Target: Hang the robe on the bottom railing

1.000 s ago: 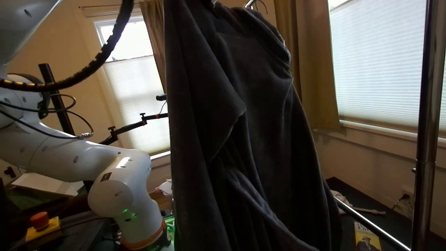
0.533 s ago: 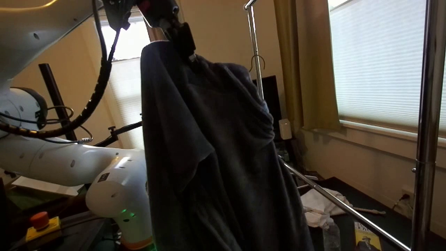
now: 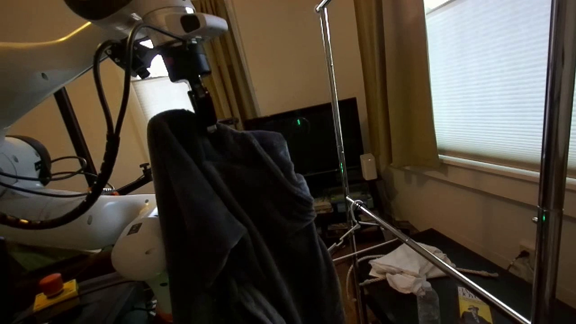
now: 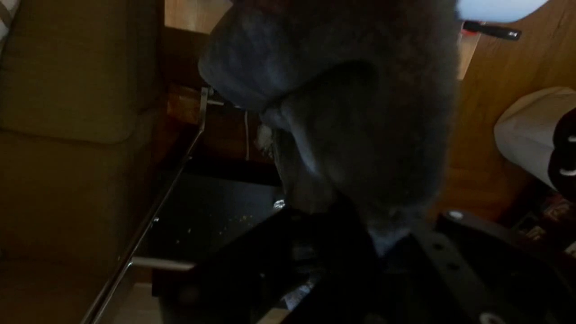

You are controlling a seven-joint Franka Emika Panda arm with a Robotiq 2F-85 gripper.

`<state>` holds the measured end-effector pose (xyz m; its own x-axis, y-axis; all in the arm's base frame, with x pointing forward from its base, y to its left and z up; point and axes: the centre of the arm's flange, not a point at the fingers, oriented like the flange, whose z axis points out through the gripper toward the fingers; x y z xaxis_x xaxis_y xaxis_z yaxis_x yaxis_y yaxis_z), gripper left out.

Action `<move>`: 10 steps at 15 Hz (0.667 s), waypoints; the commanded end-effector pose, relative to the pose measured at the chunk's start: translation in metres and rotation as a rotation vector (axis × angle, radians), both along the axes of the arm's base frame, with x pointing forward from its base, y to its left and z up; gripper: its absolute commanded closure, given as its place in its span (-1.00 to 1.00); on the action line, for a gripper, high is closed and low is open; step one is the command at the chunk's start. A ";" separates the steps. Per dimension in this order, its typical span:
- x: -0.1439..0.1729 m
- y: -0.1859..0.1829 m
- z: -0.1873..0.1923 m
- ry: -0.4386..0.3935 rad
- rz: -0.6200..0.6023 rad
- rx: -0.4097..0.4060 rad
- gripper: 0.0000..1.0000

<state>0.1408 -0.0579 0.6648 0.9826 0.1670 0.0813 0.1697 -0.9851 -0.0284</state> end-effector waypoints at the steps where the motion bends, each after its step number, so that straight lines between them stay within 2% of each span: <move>1: -0.006 0.004 -0.017 0.041 0.001 0.040 0.97; 2: -0.005 0.004 -0.015 0.041 0.006 0.011 0.87; 10: -0.001 0.003 -0.022 0.059 0.014 0.025 0.87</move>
<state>0.1400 -0.0547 0.6425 0.9834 0.1793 0.0273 0.1807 -0.9815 -0.0630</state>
